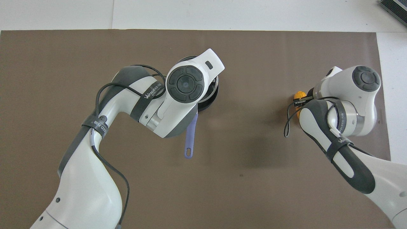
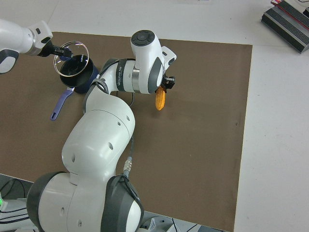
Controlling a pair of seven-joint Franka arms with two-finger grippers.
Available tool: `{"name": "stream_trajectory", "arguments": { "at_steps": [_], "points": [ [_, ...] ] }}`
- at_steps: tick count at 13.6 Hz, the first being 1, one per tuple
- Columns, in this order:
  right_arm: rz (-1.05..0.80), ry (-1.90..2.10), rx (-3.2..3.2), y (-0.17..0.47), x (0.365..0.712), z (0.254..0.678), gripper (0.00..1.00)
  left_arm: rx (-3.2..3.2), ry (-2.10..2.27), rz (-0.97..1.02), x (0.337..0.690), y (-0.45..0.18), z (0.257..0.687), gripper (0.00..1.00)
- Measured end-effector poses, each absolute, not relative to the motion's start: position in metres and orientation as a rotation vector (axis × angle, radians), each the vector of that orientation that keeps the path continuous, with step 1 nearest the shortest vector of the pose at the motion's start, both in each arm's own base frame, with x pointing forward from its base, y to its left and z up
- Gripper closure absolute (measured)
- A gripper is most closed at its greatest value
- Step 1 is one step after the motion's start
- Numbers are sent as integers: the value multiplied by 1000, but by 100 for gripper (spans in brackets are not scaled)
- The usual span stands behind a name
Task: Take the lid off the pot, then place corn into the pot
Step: 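Lift the lid with the left gripper while the right gripper carries the corn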
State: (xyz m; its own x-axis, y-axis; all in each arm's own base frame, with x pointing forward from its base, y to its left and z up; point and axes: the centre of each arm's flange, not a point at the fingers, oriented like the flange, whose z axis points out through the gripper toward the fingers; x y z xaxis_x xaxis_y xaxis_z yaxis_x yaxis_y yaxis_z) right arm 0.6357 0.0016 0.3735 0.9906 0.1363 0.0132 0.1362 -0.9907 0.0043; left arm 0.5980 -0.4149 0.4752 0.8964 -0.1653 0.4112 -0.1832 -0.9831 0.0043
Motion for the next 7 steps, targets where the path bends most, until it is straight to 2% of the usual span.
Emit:
{"name": "stream_trajectory", "arguments": {
  "at_steps": [3, 7],
  "points": [
    [37, 170, 3138, 9, 630, 419, 60, 3042, -293, 657, 606, -379, 492, 39],
    [58, 77, 3150, 75, 623, 450, 60, 3086, -276, 642, 615, -313, 505, 39]
  ]
}}
